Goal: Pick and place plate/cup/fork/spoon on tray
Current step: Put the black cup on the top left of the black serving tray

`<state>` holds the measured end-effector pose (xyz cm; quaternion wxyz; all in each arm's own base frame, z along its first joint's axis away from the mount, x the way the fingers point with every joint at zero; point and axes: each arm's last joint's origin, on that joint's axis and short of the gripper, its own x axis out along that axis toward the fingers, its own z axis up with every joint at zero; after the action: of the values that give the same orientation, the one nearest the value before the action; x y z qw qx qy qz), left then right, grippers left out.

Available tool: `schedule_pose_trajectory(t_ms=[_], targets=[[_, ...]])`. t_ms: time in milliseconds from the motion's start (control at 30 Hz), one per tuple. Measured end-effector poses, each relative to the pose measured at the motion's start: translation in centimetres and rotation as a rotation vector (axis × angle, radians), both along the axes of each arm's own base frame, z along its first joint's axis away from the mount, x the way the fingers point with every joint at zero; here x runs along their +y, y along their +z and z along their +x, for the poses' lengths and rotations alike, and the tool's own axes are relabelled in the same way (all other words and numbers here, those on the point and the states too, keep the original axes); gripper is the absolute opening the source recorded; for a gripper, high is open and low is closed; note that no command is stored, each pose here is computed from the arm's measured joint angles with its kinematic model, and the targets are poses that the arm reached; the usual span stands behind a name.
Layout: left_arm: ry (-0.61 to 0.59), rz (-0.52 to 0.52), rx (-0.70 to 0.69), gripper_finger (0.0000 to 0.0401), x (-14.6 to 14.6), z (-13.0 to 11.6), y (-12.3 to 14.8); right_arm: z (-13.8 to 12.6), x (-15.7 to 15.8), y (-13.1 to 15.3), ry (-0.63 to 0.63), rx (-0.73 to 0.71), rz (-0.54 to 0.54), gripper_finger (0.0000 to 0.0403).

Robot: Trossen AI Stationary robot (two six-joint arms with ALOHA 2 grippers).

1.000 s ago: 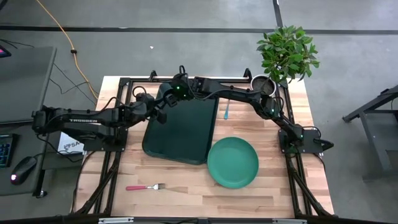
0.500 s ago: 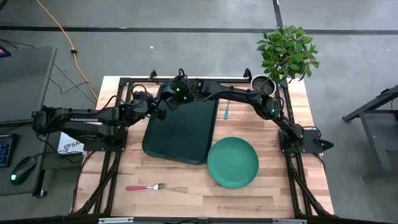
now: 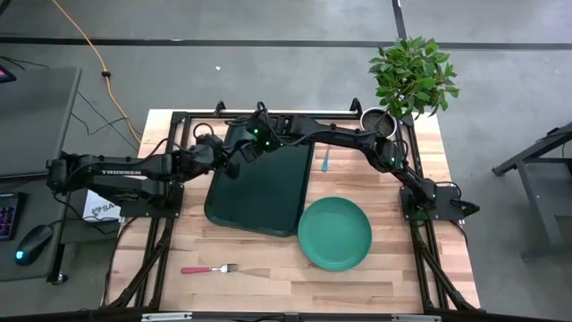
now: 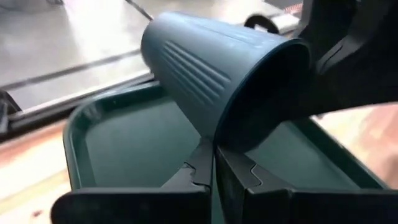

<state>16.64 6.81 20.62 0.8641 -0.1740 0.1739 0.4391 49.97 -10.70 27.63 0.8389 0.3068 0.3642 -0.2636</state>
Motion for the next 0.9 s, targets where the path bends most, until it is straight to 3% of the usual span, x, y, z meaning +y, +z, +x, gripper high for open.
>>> schedule_pose_trajectory(t_ms=[267, 567, 700, 900], targets=[[-0.075, -0.171, 0.037, 0.0000, -0.6, -0.4, -1.1, -0.2, 0.6, -1.4, 0.068, 0.037, 0.156, 0.0145], [-0.197, -0.423, -0.006, 0.0000, -1.2, -0.5, -1.7, -0.4, 1.1, -1.6, 0.216, 0.034, 0.362, 0.0140], [-0.177, -0.479, 0.004, 0.0000, -1.0, -0.8, -1.9, -0.3, 1.1, -1.3, 0.294, -0.003, 0.419, 0.0140], [-0.155, -0.491, -0.003, 0.0000, -0.6, -1.0, -1.9, -0.2, 0.5, -0.5, 0.329, -0.060, 0.409, 0.0140]])
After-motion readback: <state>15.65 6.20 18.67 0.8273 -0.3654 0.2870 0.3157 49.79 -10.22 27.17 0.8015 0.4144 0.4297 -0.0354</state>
